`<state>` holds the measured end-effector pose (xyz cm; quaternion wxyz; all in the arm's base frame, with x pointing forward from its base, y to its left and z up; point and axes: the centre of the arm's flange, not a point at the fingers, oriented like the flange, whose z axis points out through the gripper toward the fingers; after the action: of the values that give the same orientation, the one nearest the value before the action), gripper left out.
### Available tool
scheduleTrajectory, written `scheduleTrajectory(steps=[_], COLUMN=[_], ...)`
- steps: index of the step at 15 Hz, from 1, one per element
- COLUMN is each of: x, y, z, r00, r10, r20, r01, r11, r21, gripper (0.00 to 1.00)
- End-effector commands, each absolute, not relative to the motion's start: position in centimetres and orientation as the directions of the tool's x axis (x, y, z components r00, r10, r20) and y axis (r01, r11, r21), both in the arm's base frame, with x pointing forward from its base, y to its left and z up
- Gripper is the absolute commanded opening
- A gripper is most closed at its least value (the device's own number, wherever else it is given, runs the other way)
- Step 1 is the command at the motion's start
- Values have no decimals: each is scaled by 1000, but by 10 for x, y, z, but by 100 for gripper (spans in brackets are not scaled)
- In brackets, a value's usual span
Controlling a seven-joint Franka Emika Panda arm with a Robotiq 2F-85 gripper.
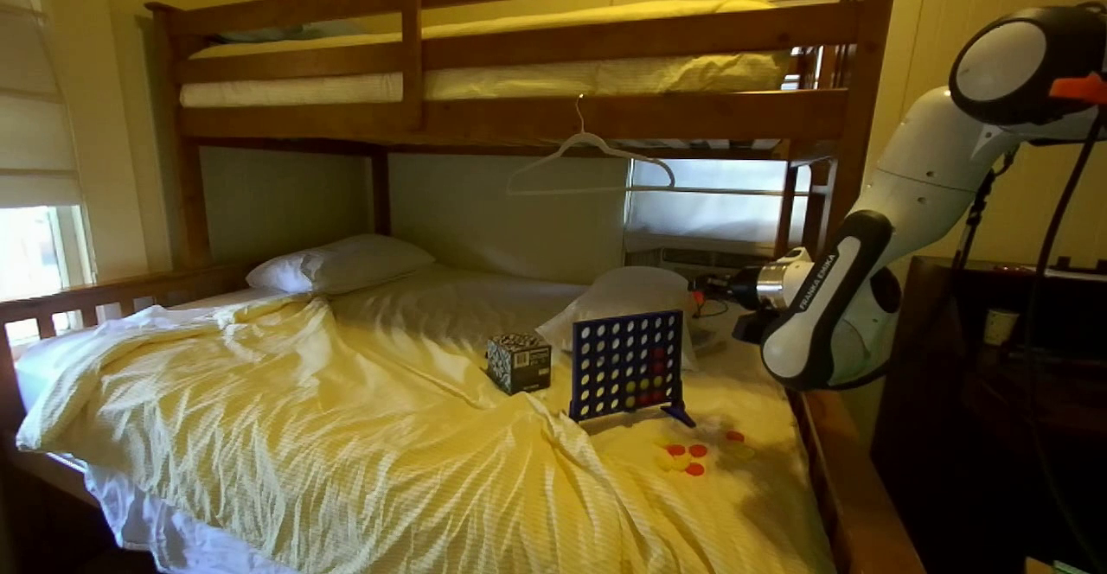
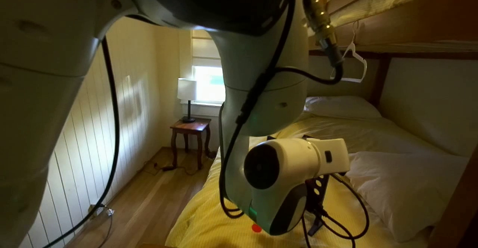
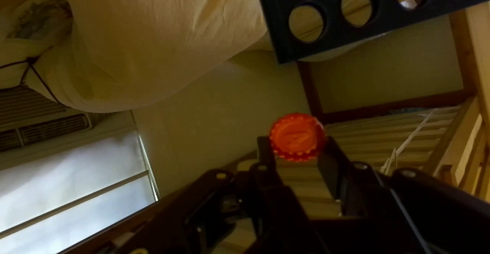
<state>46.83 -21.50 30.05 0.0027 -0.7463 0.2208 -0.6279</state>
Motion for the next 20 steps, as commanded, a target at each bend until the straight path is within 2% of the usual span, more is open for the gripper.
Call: scheduleTrajectory(steps=[1, 2, 3, 8, 9, 14, 20], x=[483, 475, 477, 476, 476, 479, 493], y=[-211, -215, -215, -215, -215, -216, -207], z=[294, 303, 302, 300, 300, 297, 295], r00=[45, 94, 96, 107, 107, 90, 74], r10=[-343, -342, -339, -329, -329, -293, -278], r20=[938, 935, 936, 938, 938, 952, 958], r01=[-342, -335, -336, -342, -342, -445, -480], r11=[-888, -895, -896, -898, -898, -867, -852], r21=[-308, -294, -290, -276, -276, -224, -210], gripper=[9, 9, 34, 34, 9, 9, 9])
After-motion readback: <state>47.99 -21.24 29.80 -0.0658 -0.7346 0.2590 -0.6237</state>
